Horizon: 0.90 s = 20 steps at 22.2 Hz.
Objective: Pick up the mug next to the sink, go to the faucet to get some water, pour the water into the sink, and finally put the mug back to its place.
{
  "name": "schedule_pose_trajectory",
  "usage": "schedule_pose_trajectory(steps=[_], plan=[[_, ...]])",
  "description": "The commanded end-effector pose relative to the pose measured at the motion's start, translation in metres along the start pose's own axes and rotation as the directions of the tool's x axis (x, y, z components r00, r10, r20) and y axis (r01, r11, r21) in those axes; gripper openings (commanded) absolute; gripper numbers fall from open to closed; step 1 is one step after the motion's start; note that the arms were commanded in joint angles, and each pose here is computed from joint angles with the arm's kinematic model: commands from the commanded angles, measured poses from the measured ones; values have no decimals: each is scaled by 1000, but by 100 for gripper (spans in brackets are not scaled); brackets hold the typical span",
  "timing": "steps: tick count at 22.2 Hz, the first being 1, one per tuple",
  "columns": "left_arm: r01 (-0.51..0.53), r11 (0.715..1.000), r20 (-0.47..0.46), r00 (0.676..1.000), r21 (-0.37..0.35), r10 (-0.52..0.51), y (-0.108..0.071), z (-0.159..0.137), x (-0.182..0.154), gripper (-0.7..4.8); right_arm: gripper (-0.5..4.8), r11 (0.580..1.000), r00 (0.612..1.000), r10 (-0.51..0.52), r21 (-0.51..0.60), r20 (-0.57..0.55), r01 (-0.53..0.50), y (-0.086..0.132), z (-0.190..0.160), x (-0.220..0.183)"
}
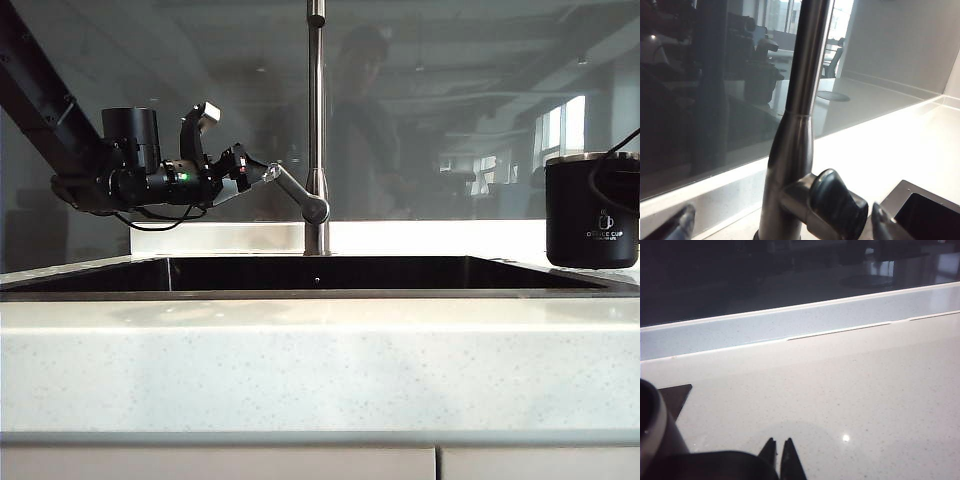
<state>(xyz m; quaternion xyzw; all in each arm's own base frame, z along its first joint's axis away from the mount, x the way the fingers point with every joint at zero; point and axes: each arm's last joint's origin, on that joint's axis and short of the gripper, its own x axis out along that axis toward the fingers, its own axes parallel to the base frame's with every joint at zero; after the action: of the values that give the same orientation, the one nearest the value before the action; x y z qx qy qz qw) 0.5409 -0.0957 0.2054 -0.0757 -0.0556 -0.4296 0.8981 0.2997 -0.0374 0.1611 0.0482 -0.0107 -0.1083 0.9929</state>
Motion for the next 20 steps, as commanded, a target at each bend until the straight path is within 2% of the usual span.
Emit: schedule_pose_trajectory(steps=[1,6,9,20], plan=[[3,1000,12,1000,13,-3,0,5,0,479,0,1000,999,5,13,52,-6,0,7,1],[3,1000,12,1000,13,-3,0,5,0,479,1,1000,999,6,12,47,-6,1,7,1],[3,1000,12,1000,13,-3,0,5,0,479,33,1000,1000,3,10,23,-4,0,4,1],[3,1000,12,1000,13,-3,0,5,0,479,59,1000,1000,21,8,12,-21,1,3,1]])
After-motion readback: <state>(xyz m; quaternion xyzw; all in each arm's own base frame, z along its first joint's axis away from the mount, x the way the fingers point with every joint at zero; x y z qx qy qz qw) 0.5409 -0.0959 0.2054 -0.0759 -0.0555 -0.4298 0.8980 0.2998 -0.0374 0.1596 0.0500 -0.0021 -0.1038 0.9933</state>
